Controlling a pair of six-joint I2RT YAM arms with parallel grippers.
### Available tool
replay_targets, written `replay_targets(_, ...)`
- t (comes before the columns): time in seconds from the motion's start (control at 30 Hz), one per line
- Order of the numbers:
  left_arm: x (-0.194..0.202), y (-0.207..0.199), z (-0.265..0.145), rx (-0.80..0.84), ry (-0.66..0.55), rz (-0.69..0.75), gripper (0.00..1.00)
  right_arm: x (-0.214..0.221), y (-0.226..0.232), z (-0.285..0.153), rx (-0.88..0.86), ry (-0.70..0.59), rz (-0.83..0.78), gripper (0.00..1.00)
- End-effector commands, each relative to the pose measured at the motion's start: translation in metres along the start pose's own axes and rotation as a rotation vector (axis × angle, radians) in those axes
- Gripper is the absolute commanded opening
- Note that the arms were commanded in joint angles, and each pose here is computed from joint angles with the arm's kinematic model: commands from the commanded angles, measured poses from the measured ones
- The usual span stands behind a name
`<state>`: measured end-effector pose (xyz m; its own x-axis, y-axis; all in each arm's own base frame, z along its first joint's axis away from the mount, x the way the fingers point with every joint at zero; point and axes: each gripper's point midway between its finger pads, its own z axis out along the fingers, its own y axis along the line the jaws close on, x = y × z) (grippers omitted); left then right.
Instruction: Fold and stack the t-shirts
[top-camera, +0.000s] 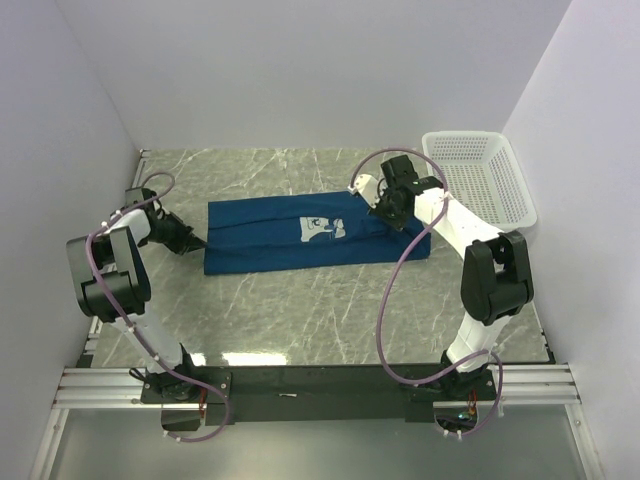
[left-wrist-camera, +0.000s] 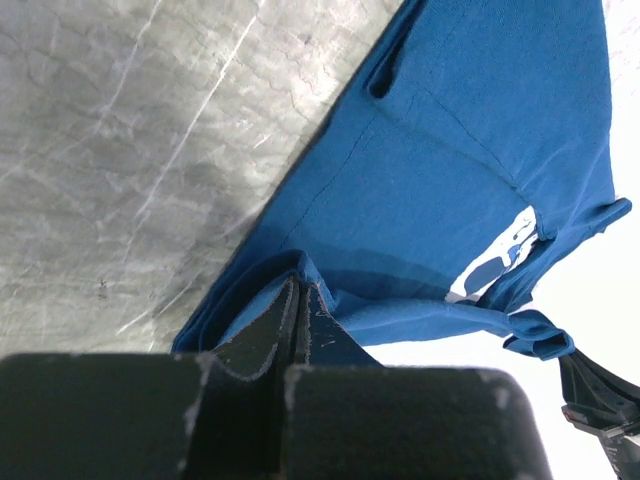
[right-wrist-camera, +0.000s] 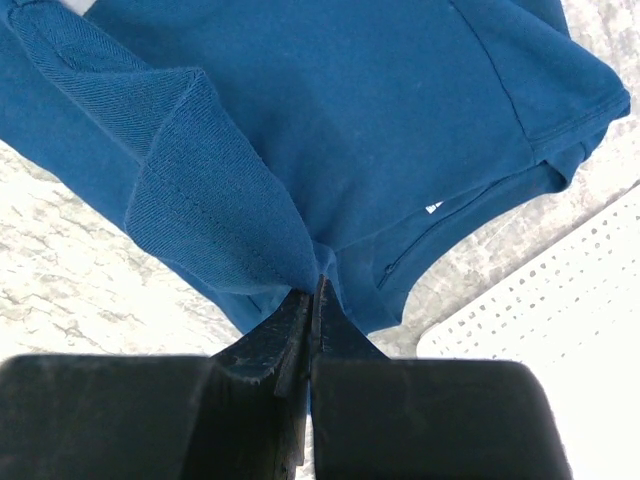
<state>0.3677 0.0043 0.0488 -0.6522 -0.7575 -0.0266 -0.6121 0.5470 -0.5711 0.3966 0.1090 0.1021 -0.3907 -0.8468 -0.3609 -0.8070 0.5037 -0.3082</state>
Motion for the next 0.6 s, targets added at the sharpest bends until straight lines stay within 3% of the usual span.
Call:
replay_targets(0.0,-0.013,-0.014,-0.004,0.028,-0.031,0.046,0.01,-0.010,-0.019,-0.005,0.050,-0.029,0.021,0.00)
replay_targets(0.37,-0.016,-0.017,0.000,0.027,-0.028,0.051,0.01,-0.009,-0.019,0.002,0.040,-0.021,0.027,0.00)
replay_targets(0.57,-0.028,-0.041,-0.021,0.098,-0.116,0.098,0.12,-0.015,-0.020,0.006,0.029,-0.035,0.049,0.00)
